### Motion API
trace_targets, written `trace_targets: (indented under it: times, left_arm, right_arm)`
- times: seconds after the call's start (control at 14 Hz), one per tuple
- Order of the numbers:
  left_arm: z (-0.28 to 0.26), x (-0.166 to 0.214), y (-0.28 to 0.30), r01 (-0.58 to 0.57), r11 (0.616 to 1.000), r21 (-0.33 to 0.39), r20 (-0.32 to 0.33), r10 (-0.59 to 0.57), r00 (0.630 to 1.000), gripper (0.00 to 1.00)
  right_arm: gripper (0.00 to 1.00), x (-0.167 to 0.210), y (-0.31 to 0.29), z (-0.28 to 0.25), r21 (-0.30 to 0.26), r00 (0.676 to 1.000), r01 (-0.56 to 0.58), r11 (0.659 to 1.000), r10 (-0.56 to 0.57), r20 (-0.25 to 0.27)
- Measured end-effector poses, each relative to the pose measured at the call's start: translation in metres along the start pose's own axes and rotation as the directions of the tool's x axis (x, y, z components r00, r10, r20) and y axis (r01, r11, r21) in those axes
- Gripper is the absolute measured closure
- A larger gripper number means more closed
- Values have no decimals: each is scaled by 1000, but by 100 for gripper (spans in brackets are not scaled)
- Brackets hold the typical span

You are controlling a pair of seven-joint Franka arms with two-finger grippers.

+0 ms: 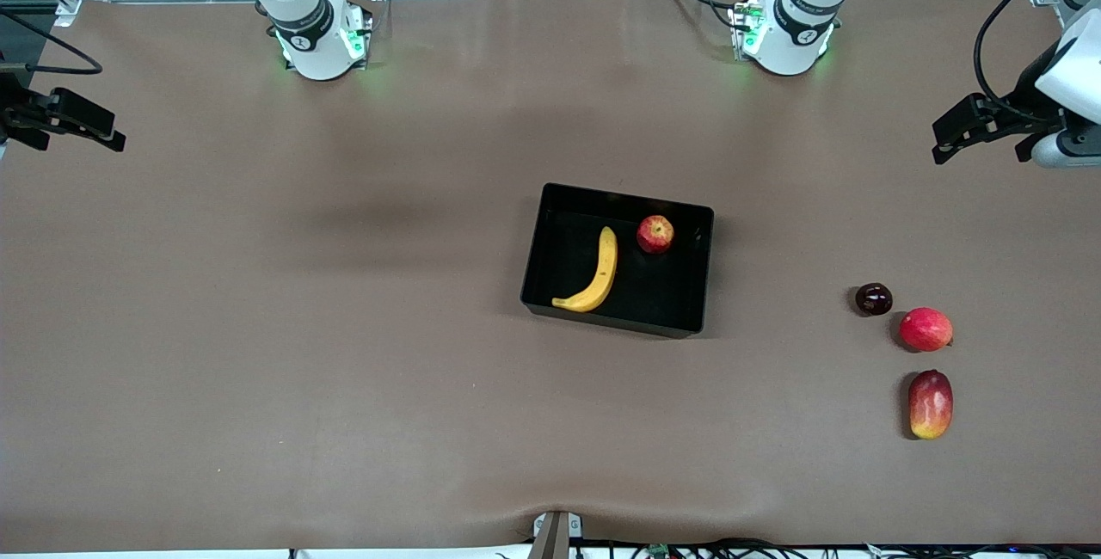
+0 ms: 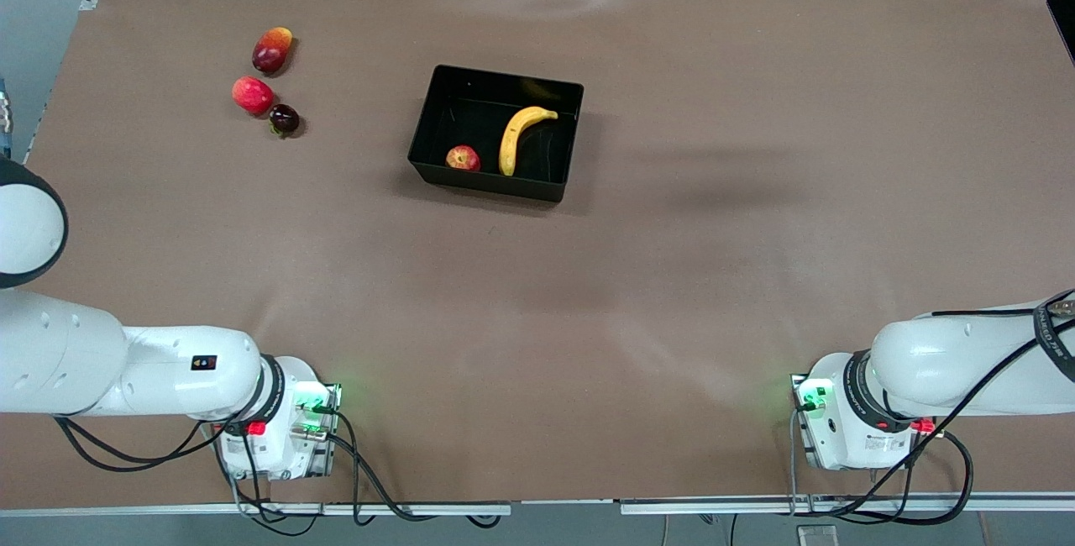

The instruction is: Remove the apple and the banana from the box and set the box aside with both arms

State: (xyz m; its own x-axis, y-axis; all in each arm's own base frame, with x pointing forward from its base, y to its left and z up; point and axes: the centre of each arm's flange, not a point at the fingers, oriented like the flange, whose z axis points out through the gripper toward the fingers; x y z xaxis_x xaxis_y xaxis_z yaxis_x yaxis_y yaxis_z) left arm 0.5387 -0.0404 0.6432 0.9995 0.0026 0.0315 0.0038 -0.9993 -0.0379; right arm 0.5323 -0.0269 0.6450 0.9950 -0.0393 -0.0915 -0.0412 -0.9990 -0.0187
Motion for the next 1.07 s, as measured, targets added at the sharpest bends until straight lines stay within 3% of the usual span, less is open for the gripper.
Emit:
trace_targets:
  times: [1.07]
  left_arm:
    - [-3,1,-2,3,1000,-1,-6,-3,1000,0]
  right_arm:
    - [0,3,2,4,1,1000,-6,1000,6,8]
